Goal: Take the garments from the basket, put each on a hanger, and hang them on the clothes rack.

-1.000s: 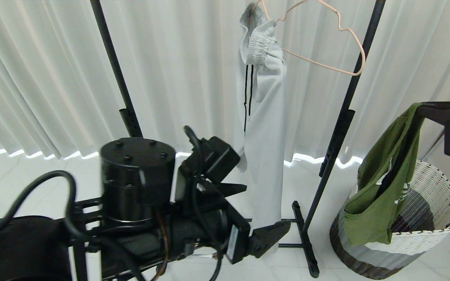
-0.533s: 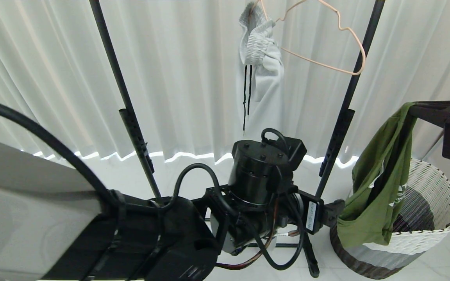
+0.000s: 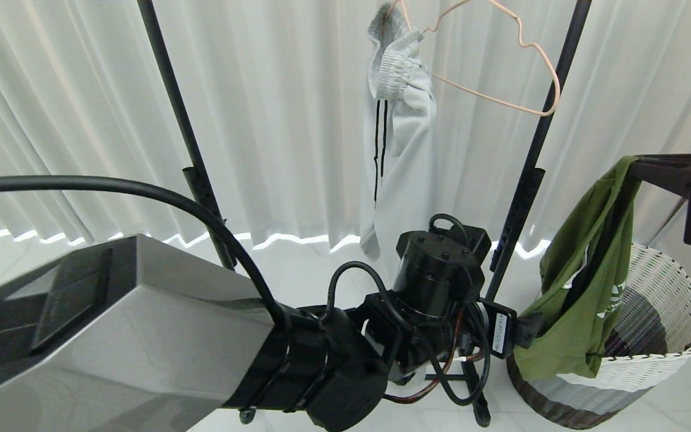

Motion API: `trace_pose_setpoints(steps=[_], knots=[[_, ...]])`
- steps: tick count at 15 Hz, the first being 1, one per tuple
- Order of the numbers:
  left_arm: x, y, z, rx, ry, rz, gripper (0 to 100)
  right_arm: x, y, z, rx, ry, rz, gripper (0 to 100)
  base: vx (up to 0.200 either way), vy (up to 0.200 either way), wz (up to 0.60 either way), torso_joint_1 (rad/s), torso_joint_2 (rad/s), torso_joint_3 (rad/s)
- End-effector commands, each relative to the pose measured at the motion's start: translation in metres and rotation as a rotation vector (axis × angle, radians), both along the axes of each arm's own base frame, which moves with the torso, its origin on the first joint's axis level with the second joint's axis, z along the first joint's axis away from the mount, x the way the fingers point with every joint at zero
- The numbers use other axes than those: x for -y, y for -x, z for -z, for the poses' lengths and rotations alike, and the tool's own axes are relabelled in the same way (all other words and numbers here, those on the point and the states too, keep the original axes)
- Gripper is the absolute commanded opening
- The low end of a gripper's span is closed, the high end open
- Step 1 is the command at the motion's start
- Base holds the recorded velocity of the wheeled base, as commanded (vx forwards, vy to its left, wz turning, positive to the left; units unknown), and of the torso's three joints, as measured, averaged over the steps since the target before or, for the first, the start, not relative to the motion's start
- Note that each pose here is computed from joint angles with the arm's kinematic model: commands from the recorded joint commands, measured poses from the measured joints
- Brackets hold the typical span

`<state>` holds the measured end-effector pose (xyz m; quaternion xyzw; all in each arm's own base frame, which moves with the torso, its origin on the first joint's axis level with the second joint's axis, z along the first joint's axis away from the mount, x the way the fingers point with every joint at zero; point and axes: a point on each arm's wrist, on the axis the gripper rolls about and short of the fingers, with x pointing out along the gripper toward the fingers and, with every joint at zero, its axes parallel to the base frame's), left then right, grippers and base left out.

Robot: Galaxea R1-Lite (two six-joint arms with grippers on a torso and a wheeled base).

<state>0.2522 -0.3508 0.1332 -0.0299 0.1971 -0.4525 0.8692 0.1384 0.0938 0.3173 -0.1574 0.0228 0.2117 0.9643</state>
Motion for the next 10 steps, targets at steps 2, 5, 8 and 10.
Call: trace_pose_setpoints(steps=[2,5,8,10], knots=[[0.007,-0.009,0.009,-0.003,-0.001,-0.008,100,-0.001,0.001,-0.001,0.002,-0.001,-0.008,0,0.000,0.000,0.00,0.000,0.00,0.000],[0.014,-0.011,0.020,-0.016,-0.016,0.001,100,-0.004,0.004,0.000,0.001,-0.005,-0.029,0,0.000,0.000,0.00,0.000,0.00,0.000],[0.013,-0.011,0.026,-0.024,-0.031,0.000,100,-0.003,0.004,-0.001,-0.003,-0.021,-0.028,0,0.000,0.000,0.00,0.000,0.00,0.000],[0.010,-0.009,0.029,-0.032,-0.044,0.000,0,-0.004,0.004,0.000,-0.008,-0.023,-0.028,0,0.000,0.000,0.00,0.000,0.00,0.000]])
